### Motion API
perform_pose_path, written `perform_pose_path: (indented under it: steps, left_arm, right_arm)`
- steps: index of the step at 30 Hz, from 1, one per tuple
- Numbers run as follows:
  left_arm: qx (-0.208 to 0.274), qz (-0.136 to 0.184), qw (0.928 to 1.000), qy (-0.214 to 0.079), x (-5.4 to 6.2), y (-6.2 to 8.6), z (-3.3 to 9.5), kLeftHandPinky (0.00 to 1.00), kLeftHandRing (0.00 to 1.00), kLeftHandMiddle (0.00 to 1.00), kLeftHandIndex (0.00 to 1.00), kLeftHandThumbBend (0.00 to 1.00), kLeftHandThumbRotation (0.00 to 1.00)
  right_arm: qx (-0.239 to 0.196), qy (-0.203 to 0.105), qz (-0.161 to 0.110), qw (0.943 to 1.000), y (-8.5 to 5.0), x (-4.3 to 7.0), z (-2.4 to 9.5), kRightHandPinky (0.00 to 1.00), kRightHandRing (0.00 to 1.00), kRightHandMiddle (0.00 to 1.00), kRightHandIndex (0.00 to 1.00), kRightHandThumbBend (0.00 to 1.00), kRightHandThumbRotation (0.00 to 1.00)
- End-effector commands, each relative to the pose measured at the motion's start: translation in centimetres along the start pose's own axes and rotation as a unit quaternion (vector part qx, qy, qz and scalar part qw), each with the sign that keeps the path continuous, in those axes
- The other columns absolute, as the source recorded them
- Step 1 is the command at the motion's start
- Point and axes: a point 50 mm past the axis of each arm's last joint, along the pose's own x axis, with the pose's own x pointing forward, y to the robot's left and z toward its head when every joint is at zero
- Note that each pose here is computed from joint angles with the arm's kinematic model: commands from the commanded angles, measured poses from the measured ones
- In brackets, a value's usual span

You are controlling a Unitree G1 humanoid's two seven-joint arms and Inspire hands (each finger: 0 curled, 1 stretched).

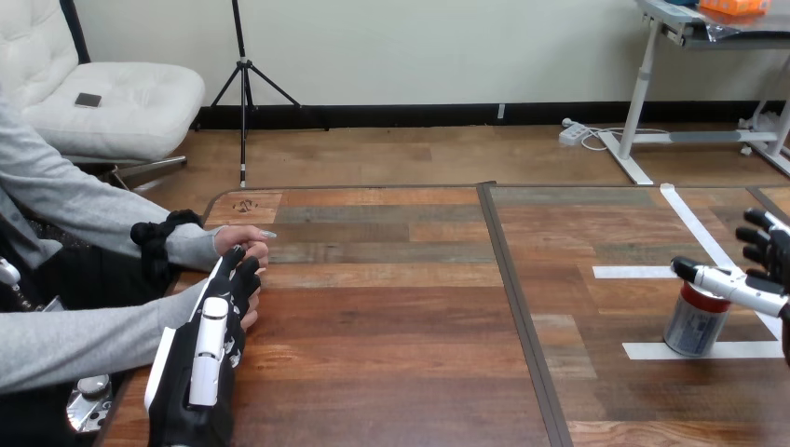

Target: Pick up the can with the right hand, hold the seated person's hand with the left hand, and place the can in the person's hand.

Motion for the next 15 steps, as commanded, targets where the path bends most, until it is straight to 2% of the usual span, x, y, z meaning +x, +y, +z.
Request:
perform_pose_path:
  steps: [1,12,15]
  left_arm:
    - [0.012,-0.014,0.9992,-0.035,1.55,-0.09,1.52,1.0,0.95,0.93,0.95,0.46,1.0]
    - [0.013,-0.012,0.9991,-0.038,1.58,-0.12,1.5,1.0,0.95,0.93,0.94,0.43,1.0]
    - [0.012,-0.014,0.9991,-0.039,1.59,-0.12,1.49,1.0,0.95,0.93,0.94,0.43,1.0]
  right_arm:
    - [0.006,-0.023,0.008,0.9997,0.75,0.73,1.44,0.93,0.95,0.92,0.93,1.0,0.22]
    - [0.003,-0.014,0.025,0.9996,1.17,0.63,1.06,0.96,0.96,0.94,0.94,1.0,0.21]
    - [-0.019,-0.011,0.027,0.9994,1.24,0.58,0.94,0.96,0.96,0.93,0.95,1.0,0.23]
